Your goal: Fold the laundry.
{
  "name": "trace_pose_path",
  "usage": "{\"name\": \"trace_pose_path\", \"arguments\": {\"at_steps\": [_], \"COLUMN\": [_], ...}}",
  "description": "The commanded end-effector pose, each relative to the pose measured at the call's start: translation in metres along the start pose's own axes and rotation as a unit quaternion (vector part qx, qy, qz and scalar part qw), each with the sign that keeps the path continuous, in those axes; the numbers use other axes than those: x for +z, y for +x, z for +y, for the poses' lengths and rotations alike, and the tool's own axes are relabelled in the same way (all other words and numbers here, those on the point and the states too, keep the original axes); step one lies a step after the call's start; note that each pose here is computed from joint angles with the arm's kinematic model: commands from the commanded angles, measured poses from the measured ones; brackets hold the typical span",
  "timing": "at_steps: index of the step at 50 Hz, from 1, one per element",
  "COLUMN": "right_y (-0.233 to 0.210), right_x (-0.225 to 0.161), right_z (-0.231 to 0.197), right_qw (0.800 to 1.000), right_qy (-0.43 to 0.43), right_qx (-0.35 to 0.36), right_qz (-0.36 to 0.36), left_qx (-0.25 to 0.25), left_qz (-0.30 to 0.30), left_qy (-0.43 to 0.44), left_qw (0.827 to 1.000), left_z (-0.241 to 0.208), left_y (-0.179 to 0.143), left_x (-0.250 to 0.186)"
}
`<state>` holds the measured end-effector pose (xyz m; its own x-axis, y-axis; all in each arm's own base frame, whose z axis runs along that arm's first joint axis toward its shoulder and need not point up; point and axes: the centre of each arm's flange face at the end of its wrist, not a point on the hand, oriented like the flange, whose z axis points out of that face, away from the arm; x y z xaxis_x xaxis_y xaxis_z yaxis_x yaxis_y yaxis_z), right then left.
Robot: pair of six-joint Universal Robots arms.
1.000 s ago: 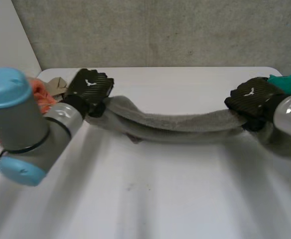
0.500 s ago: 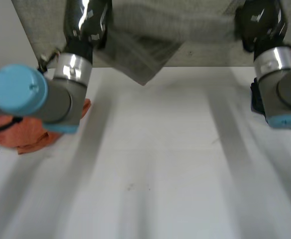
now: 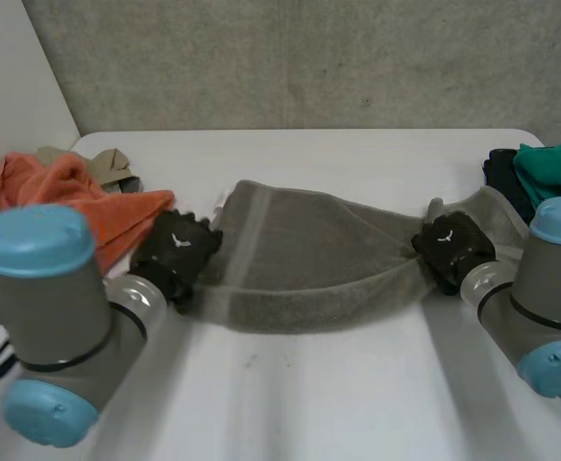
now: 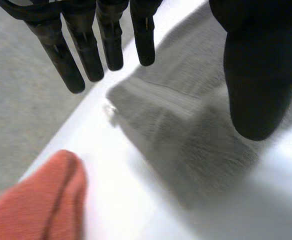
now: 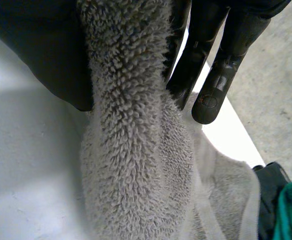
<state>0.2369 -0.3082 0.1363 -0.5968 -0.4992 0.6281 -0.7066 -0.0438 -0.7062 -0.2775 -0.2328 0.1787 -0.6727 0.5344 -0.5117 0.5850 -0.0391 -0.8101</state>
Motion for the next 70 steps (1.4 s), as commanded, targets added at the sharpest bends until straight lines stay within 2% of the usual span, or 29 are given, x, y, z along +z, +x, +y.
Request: {"name": "trace_pose_path", "arguments": {"at_steps": [1, 6, 10, 15, 21, 32, 43, 51, 55, 58, 64, 70], "right_y": [0.000, -0.004, -0.005, -0.004, -0.004, -0.005, -0.005, -0.002, 0.013, 0.041, 0.092, 0.121], "right_x": [-0.013, -0.016, -0.016, -0.016, -0.016, -0.015, -0.016, -0.038, -0.055, -0.061, -0.066, -0.064], "right_z": [-0.005, -0.003, -0.002, 0.000, 0.000, 0.001, 0.000, -0.005, -0.020, -0.017, -0.019, -0.006], "right_qw": [1.000, 1.000, 1.000, 1.000, 1.000, 1.000, 1.000, 0.997, 0.992, 0.986, 0.976, 0.975], "right_qy": [0.006, 0.003, 0.002, -0.001, -0.001, -0.003, -0.005, -0.053, -0.068, -0.091, -0.090, -0.091], "right_qx": [0.001, 0.000, 0.001, 0.002, 0.001, 0.003, 0.004, 0.016, 0.037, 0.083, 0.170, 0.188], "right_qz": [-0.001, -0.008, -0.009, -0.009, -0.009, -0.010, -0.008, -0.060, -0.100, -0.111, -0.100, -0.073], "left_qx": [-0.047, -0.091, -0.108, -0.111, -0.114, -0.127, -0.122, -0.121, -0.122, -0.123, -0.127, -0.131], "left_qz": [-0.041, -0.017, 0.030, 0.051, 0.046, 0.052, 0.047, 0.037, 0.019, 0.012, -0.001, -0.019], "left_qy": [0.066, 0.092, 0.034, -0.036, -0.096, -0.116, -0.148, -0.122, -0.092, -0.081, -0.073, -0.062], "left_qw": [0.996, 0.992, 0.993, 0.992, 0.988, 0.984, 0.980, 0.985, 0.988, 0.989, 0.989, 0.989], "left_z": [-0.041, -0.055, -0.032, -0.015, -0.005, -0.001, 0.031, 0.021, 0.009, 0.003, -0.003, -0.008], "left_y": [-0.029, -0.033, -0.021, -0.012, -0.009, -0.004, 0.006, 0.004, -0.006, -0.012, -0.024, -0.037], "left_x": [-0.008, 0.005, 0.026, 0.032, 0.021, 0.006, 0.029, 0.033, 0.030, 0.026, 0.017, 0.014]}}
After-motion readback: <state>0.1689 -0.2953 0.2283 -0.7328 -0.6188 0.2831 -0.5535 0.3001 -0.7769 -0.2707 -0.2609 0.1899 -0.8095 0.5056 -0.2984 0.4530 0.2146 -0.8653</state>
